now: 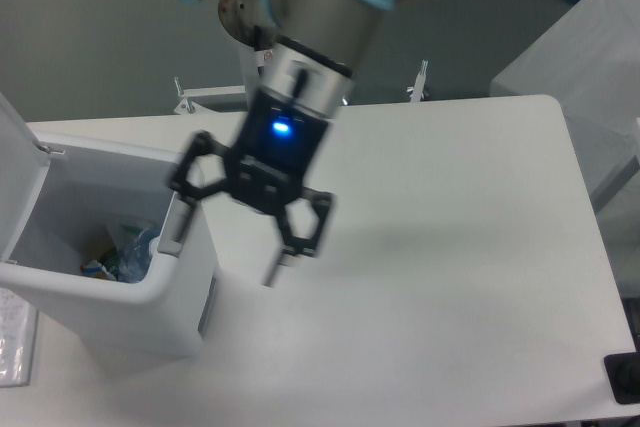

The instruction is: Place the trash in the trash can

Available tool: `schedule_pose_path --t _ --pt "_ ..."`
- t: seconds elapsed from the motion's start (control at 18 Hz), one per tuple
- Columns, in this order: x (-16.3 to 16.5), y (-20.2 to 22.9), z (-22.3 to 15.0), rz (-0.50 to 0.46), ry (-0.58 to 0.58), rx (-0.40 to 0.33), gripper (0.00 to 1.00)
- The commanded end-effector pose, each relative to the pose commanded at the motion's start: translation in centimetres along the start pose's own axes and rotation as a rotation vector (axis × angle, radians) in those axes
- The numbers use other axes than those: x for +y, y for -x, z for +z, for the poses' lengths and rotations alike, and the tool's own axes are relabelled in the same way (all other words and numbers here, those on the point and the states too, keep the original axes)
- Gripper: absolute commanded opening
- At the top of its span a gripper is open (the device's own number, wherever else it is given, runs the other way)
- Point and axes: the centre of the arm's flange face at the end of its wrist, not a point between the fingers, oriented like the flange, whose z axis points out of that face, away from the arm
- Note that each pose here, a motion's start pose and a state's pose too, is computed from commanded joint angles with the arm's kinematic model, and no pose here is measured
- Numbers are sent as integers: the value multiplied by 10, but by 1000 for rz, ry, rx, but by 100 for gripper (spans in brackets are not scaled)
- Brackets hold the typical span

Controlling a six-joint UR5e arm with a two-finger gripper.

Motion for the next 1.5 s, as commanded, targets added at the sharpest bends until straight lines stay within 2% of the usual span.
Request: schedule_pose_path --t 0.17,0.33,0.44,0.56,0.72,0.89,1.06,1.28,1.5 --pt "17 21 3 17 91 -124 100" --pt "46 48 11 -16 193 -229 100" --pt "70 75 15 -51 244 -256 100" --pt "86 94 10 4 284 -248 100" --pt "108 106 10 51 436 -188 100" --pt "126 111 8 183 581 -151 100" --pt "132 111 8 277 622 -103 100" --pt "156 123 0 275 670 -64 100" --pt "159 127 -5 311 743 -78 100"
